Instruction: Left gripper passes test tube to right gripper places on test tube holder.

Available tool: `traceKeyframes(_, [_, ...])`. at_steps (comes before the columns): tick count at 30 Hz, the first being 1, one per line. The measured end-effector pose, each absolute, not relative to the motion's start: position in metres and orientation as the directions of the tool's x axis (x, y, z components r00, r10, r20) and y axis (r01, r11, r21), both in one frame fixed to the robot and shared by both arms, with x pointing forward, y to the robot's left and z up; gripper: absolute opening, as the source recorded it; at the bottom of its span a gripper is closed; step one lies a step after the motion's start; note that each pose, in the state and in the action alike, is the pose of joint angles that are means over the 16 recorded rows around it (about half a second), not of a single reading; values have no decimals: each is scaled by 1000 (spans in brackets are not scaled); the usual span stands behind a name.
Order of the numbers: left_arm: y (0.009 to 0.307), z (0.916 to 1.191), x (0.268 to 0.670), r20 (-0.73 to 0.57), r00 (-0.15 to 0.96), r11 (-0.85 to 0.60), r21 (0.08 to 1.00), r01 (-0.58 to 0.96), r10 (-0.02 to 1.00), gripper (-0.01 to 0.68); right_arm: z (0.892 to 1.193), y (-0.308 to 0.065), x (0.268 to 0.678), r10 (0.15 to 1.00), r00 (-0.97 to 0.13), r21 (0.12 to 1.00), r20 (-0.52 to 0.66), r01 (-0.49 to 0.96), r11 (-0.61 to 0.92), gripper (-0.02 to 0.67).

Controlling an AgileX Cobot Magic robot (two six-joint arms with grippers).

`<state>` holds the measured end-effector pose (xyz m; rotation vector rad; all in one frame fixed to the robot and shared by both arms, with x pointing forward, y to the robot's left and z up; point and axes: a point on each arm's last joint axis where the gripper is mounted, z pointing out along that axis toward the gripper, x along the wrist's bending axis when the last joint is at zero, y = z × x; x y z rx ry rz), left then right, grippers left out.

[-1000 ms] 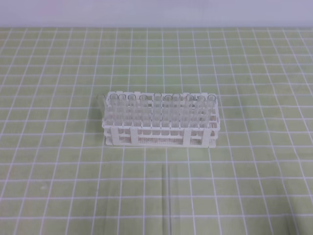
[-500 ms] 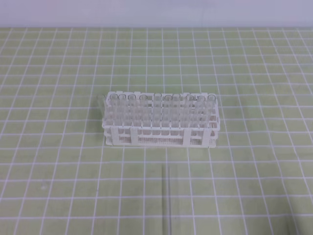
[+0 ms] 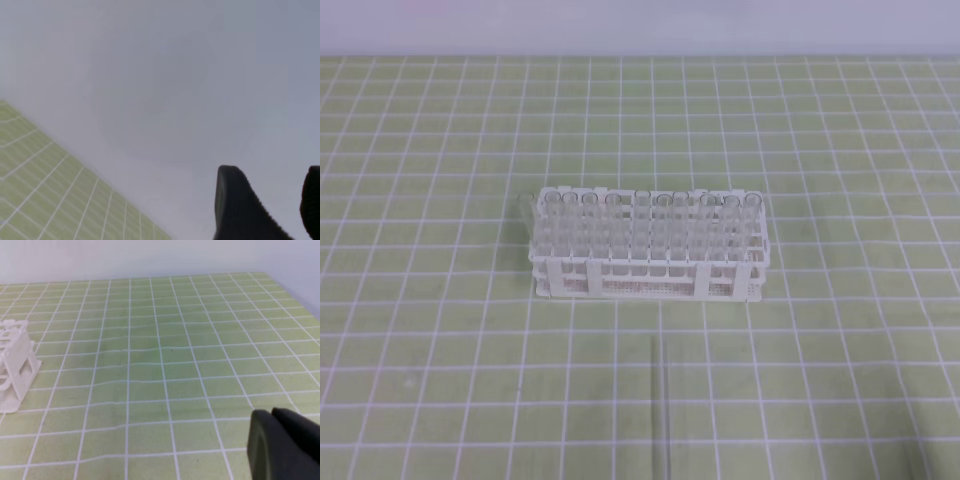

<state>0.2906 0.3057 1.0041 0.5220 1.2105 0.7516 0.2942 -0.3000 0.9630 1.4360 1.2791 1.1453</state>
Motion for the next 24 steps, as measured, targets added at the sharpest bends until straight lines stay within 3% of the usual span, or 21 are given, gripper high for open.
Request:
traceKeyframes(6, [303,998,292,-640,140,655,737,-165,755,226,963,-300,294,995,47,977,83,192,-90,-18])
traceKeyframes(15, [293,1001,294,-595,83,590,804,82,799,90,963,-300,294,995,47,977,83,192,-90,-18])
traceKeyframes(19, [285,1019,295,-520,94,486,839,245,849,36,963,-300,294,995,47,977,83,192,-91,-18])
traceKeyframes(24, [272,1059,304,-389,201,271,854,444,899,2,963,-300,294,995,47,977,84,192,-91,-18])
